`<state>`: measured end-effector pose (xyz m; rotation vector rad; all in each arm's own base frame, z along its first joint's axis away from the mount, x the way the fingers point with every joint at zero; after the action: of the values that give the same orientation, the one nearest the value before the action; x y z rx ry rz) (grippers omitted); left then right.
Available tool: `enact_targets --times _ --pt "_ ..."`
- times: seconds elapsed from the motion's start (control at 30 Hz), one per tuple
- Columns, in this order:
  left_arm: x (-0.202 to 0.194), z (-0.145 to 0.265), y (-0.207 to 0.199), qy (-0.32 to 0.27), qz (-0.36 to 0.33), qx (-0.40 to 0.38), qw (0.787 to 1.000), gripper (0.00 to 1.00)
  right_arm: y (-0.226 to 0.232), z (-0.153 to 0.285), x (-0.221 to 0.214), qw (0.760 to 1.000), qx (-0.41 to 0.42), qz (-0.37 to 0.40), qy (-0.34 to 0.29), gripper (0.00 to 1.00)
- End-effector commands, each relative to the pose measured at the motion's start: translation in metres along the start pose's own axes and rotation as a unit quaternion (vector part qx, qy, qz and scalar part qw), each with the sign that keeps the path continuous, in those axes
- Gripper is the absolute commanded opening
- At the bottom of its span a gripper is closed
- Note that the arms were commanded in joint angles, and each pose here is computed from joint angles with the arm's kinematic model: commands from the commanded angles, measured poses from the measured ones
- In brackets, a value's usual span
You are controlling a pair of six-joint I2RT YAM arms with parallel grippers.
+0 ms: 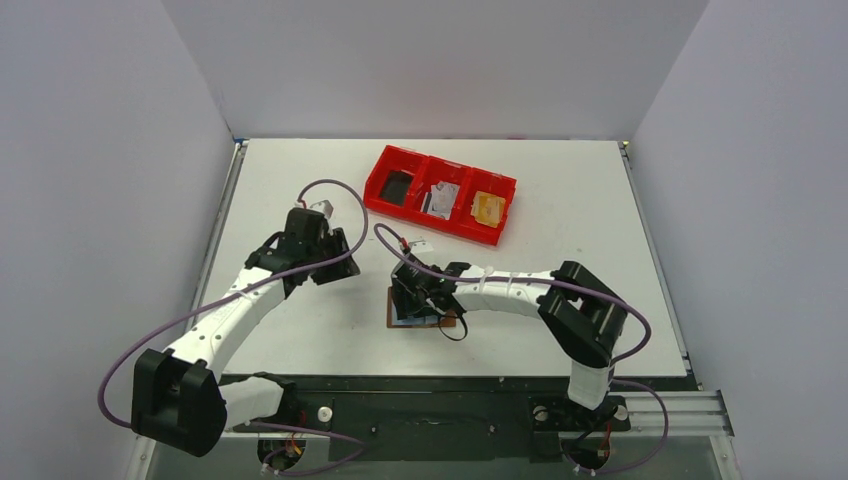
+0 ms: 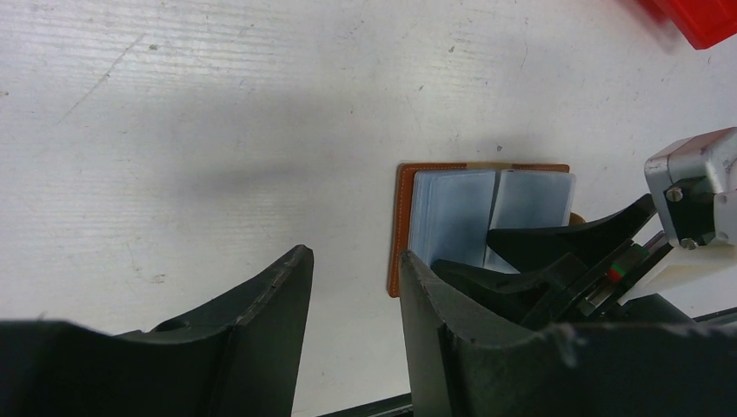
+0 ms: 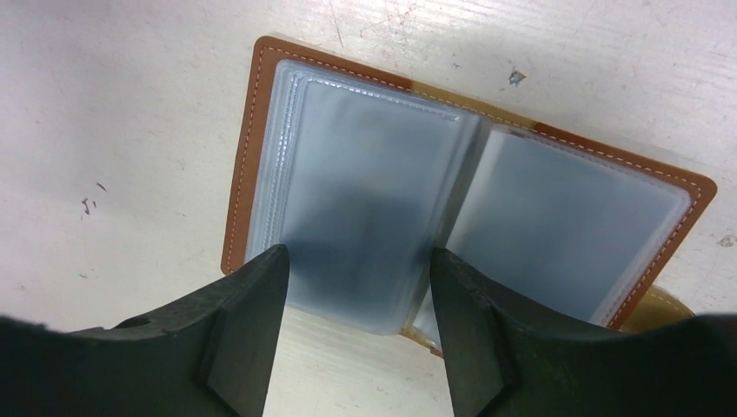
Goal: Take the credit cards out of the card holder
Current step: Remove the credit card from the card holder.
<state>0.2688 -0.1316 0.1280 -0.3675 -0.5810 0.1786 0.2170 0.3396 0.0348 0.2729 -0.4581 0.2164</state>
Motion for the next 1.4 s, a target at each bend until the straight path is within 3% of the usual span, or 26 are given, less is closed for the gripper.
enact_targets --times 0.0,0.47,0.7,1.23,1.37 --pt "0.011 0.003 -0.011 -0.024 0.002 -0.025 0.999 0.39 0.004 -0.004 0.009 1.0 0.011 -0.013 -0.018 0.52" --pt "-0.018 -0.02 -0.028 0.026 0.025 -0.053 0.998 0.36 -0.018 -0.014 -0.003 0.999 0.051 -0.017 0.002 0.0" --pt "-0.038 -0.035 -0.039 0.057 0.038 -0.072 0.995 0.33 -0.026 -0.022 -0.011 0.996 0.077 -0.027 0.019 0.0" --pt "-0.062 -0.056 -0.056 0.088 0.031 -0.086 0.992 0.04 -0.029 -0.033 -0.019 0.993 0.101 -0.048 0.039 0.0" --pt "-0.067 -0.061 -0.055 0.094 0.03 -0.083 0.992 0.0 -0.03 -0.033 -0.019 0.993 0.103 -0.05 0.039 0.0"
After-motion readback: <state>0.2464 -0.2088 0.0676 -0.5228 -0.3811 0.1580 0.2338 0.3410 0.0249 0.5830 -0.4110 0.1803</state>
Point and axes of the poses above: each gripper's point midway between its finger pads, its own z axis back along the fingers, its own y axis along the line the jaws close on, x = y × z, the point moved 1 cm from there along z, back along the fingers, and after that the axes turned 1 degree about -z, right-handed, at the moved point
